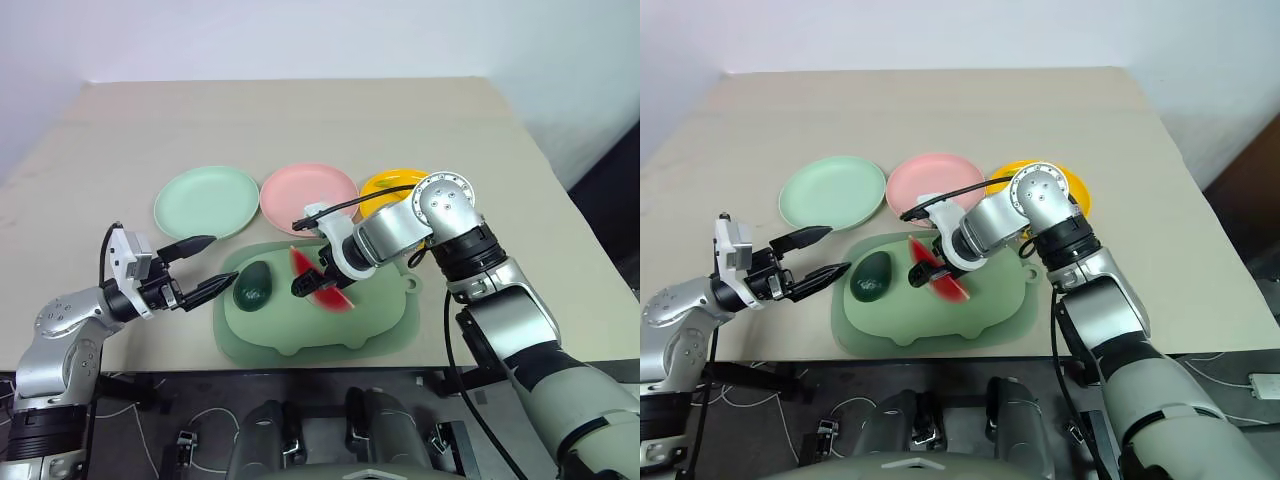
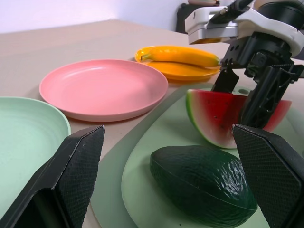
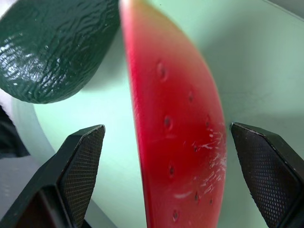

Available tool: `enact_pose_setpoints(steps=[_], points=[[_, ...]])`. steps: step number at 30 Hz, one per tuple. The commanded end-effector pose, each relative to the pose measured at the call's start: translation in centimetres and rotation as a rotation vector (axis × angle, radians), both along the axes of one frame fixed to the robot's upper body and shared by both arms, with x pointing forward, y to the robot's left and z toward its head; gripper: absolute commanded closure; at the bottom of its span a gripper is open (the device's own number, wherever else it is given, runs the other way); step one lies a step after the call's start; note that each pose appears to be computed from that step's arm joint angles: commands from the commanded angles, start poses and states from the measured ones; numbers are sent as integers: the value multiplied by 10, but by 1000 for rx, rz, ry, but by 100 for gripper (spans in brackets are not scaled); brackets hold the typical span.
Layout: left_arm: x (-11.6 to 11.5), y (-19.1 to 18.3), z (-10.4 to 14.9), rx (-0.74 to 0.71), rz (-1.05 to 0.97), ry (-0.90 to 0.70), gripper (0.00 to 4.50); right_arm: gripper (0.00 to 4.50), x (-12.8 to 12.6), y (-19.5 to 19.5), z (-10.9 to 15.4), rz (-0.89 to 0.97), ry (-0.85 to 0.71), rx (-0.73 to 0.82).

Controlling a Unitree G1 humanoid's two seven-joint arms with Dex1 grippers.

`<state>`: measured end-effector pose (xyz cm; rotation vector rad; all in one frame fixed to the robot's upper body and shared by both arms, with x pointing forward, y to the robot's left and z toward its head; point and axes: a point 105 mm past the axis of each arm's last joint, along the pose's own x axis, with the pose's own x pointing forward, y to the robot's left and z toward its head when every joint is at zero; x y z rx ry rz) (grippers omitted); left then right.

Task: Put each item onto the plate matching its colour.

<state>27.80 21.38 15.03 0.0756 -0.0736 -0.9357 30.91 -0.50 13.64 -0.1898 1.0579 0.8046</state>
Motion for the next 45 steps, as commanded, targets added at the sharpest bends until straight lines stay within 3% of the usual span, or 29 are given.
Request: enact_pose_setpoints(steps=[1,3,6,9,18,23,31,37,45], points=[[0,-3,9,13,-12,-41,0,2,-1,-4,-7,29,-28,-71],[0,-4,9,12,-11,-41,0,2,-2,-4,-8,52,-41,-84],[-1,-4,7,11,-9,-40,0,55,-3,-3,-9,64,-44,-83],[-2,-2,5,12,-5,-37,0,151,-3,-3,-10,71,-46,-83],[-3,4,2,22,1,-34,0,151,-4,0,-11,106,-65,-91],[-2,4,2,23,1,-33,0,242,-5,1,-11,112,-67,-78],[-4,4,3,23,3,-35,0,242,-1,6,4,96,-68,19],[-8,11,2,31,18,-36,0,242,24,13,63,32,-189,196],[-9,7,3,23,16,-42,0,242,97,11,96,-175,-396,296]])
